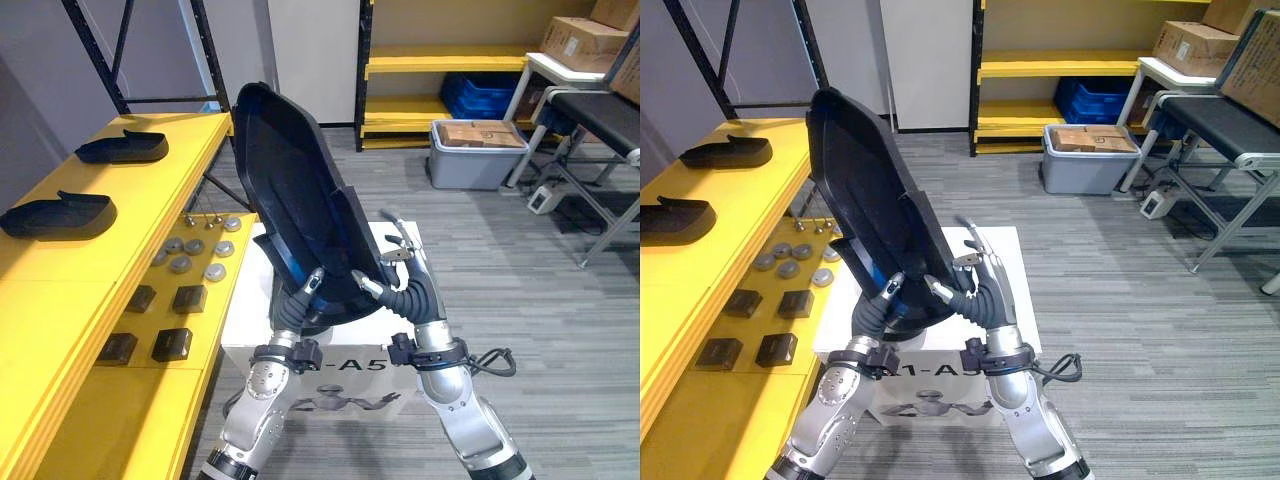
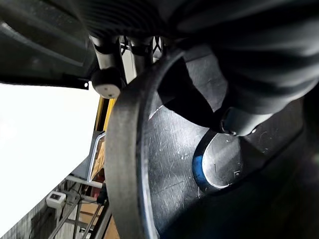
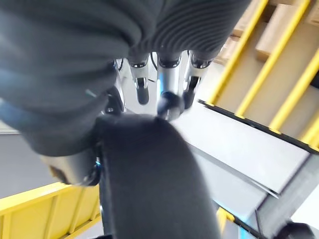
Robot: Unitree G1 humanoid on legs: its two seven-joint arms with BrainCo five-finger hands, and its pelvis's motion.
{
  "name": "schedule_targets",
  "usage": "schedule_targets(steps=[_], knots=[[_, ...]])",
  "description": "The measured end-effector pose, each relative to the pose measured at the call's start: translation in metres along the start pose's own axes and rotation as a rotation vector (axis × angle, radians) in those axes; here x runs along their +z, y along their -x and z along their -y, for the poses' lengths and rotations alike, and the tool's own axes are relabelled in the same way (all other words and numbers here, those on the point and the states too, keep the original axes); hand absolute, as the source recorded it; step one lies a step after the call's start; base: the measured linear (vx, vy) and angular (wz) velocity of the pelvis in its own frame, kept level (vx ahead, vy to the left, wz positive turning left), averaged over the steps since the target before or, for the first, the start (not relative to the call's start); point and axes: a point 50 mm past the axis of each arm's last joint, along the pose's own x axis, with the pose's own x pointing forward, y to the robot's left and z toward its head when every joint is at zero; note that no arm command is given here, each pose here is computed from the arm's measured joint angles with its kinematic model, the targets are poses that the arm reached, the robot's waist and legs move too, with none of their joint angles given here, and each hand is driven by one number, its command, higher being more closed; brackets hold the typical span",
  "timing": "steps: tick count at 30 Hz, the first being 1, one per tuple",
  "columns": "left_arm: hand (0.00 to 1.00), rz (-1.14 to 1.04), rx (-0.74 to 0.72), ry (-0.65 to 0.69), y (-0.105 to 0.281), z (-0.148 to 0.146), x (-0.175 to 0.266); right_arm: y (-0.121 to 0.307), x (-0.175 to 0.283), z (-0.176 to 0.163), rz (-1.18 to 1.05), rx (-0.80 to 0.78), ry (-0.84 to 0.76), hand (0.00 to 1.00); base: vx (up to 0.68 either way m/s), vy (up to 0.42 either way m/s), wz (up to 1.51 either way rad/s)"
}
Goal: Walk over and take plastic housings, then place them on the shelf
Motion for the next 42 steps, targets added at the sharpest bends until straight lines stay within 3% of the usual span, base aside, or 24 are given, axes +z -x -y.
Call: schedule_targets(steps=[4,6,10,15,21,27,33,42], knots=[[1.0,0.035,0.003,-0.014,0.001,0.002,0.005,0.004,0.0,0.033,-0.007,-0.081,-0.102,0.0,0.0,0.0,0.0],[1.0,0.072,0.045,0.011,0.007,-0.007,0.013,0.008,-0.002,0.08,-0.004,-0.274,-0.092,0.0,0.0,0.0,0.0],[1.0,0.082,0.164,-0.027,0.019,-0.034,0.015,0.031,-0.012,0.141,-0.046,-0.541,-0.035,0.0,0.0,0.0,0.0],[1.0,0.018,0.267,-0.059,0.041,-0.057,0.003,0.086,-0.057,0.166,-0.29,-0.747,-0.102,0.0,0.0,0.0,0.0],[1.0,-0.034,0.286,-0.054,0.059,-0.057,-0.007,0.188,-0.137,0.122,-0.908,-0.76,-0.211,0.0,0.0,0.003,0.05],[1.0,-0.023,0.32,-0.03,0.07,-0.058,-0.004,0.275,-0.157,0.044,-1.357,-0.733,-0.473,0.0,-0.02,0.005,0.19],[1.0,0.049,0.324,-0.021,0.07,-0.056,0.009,0.279,-0.157,-0.017,-1.493,-0.532,-0.641,0.0,-0.02,-0.016,0.83],[1.0,0.118,0.277,0.0,0.059,-0.044,0.02,0.273,-0.17,-0.024,-1.574,-0.391,-0.573,0.0,0.11,0.086,1.72]])
